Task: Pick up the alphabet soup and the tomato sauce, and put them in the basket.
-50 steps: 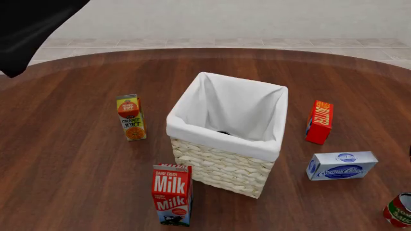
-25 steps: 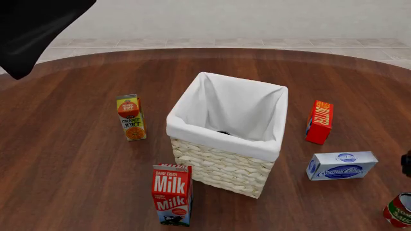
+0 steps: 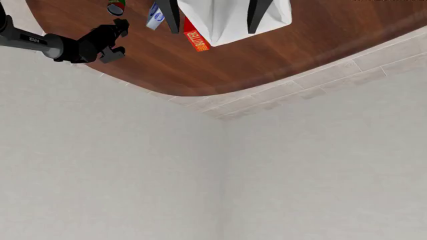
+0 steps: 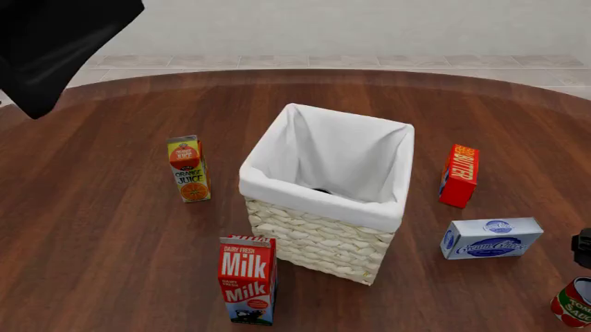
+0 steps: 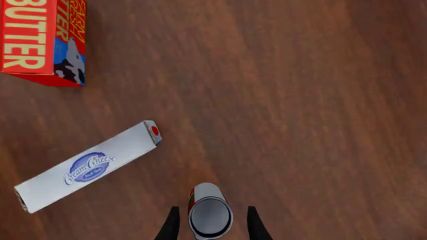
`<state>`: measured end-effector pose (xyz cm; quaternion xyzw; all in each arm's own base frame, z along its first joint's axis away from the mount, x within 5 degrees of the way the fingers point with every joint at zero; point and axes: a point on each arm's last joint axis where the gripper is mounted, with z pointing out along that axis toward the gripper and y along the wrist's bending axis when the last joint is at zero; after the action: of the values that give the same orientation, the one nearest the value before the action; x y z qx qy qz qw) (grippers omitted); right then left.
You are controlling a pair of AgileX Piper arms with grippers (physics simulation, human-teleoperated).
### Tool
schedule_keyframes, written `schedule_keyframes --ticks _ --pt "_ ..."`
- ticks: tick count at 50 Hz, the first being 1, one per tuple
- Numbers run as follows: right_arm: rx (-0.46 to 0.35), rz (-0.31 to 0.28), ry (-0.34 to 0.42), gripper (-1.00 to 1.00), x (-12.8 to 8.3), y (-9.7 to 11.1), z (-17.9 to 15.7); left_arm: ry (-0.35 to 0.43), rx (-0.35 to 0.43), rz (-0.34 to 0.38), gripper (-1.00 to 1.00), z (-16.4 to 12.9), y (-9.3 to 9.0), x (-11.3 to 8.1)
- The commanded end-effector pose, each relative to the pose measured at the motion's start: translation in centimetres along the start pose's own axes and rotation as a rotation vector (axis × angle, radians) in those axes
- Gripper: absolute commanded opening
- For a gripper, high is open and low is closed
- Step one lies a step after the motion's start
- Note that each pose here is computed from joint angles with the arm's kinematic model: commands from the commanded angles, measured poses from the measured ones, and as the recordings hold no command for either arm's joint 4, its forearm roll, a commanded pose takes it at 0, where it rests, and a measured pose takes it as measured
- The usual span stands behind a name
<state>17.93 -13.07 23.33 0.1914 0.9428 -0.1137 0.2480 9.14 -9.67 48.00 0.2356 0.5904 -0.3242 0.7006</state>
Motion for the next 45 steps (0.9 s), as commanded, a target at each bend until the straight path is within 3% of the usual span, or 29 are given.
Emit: schedule_keyframes --ticks 1,45 --pt "-0.007 0.006 0.016 1.00 0.5 0.3 0.8 0.003 -0.003 -0.001 1.00 0.1 0.0 0.2" --pt "0.008 0.033 0.079 1.00 3.0 -0.5 3.4 0.001 -0.002 -0.001 1.00 0.0 0.0 0.0"
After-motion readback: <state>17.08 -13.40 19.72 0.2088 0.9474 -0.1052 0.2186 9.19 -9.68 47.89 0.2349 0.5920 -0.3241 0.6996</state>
